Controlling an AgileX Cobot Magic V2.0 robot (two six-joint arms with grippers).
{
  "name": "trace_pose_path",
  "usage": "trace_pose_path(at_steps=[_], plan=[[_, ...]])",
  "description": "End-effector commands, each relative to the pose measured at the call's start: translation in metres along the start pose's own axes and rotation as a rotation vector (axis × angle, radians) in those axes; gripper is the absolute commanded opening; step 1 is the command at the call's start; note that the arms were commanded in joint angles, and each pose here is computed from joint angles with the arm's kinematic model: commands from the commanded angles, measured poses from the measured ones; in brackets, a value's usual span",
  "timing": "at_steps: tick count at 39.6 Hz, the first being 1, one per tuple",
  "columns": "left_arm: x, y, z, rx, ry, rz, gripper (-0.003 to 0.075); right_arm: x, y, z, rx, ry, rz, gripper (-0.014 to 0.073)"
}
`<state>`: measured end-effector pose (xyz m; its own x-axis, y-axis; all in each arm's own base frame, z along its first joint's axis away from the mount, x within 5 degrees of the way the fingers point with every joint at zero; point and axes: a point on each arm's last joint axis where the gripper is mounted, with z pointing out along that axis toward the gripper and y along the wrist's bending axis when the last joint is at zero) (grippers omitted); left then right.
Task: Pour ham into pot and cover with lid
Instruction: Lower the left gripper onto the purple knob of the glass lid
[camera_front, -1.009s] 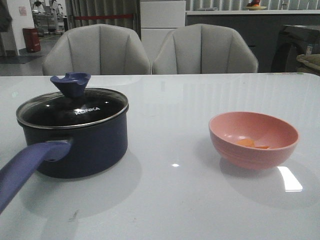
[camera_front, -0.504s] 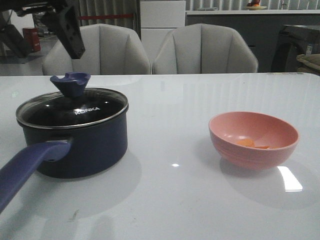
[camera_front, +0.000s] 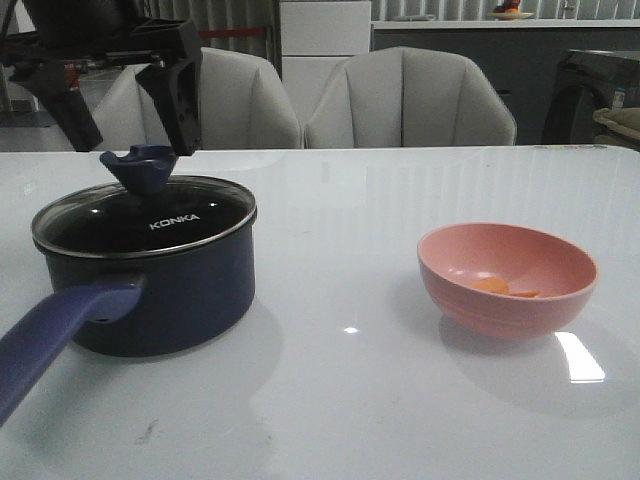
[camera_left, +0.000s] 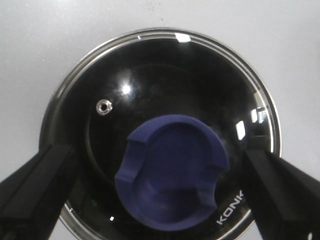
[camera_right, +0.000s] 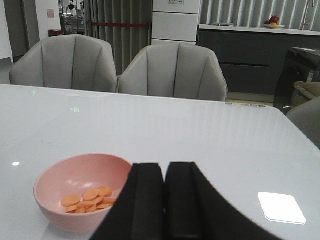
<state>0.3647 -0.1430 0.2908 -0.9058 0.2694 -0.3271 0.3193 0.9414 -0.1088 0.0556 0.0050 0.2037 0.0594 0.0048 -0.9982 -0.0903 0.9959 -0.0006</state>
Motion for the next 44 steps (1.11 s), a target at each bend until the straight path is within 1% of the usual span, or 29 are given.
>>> trace_pose_path(at_steps=[1, 10, 17, 22, 26, 34, 40, 44], plan=[[-0.008, -0.008, -0.021, 0.019, -0.056, 0.008, 0.0692, -0.004, 0.0, -0.001, 0.003, -0.077, -0.004, 0.0136], [-0.013, -0.007, -0.007, 0.011, -0.003, 0.013, 0.0692, -0.004, 0.0, -0.001, 0.003, -0.077, -0.004, 0.0136], [-0.011, -0.008, 0.001, 0.011, 0.047, 0.013, 0.0691, -0.004, 0.0, -0.001, 0.003, -0.077, -0.004, 0.0136], [-0.011, -0.008, 0.003, 0.011, 0.055, 0.013, 0.0689, -0.004, 0.0, -0.001, 0.003, -0.077, -0.004, 0.0136], [-0.011, -0.008, 0.003, 0.011, 0.055, 0.013, 0.0674, -0.004, 0.0, -0.001, 0.003, -0.077, -0.004, 0.0136], [-0.011, -0.008, 0.003, 0.011, 0.056, 0.013, 0.0616, -0.004, 0.0, -0.001, 0.003, -0.077, -0.004, 0.0136], [-0.011, -0.008, 0.004, 0.011, 0.059, 0.012, 0.0608, -0.004, 0.0, -0.001, 0.003, -0.077, -0.004, 0.0136], [-0.01, -0.007, 0.012, 0.009, 0.089, 0.011, 0.0608, -0.004, 0.0, -0.001, 0.003, -0.077, -0.004, 0.0136]])
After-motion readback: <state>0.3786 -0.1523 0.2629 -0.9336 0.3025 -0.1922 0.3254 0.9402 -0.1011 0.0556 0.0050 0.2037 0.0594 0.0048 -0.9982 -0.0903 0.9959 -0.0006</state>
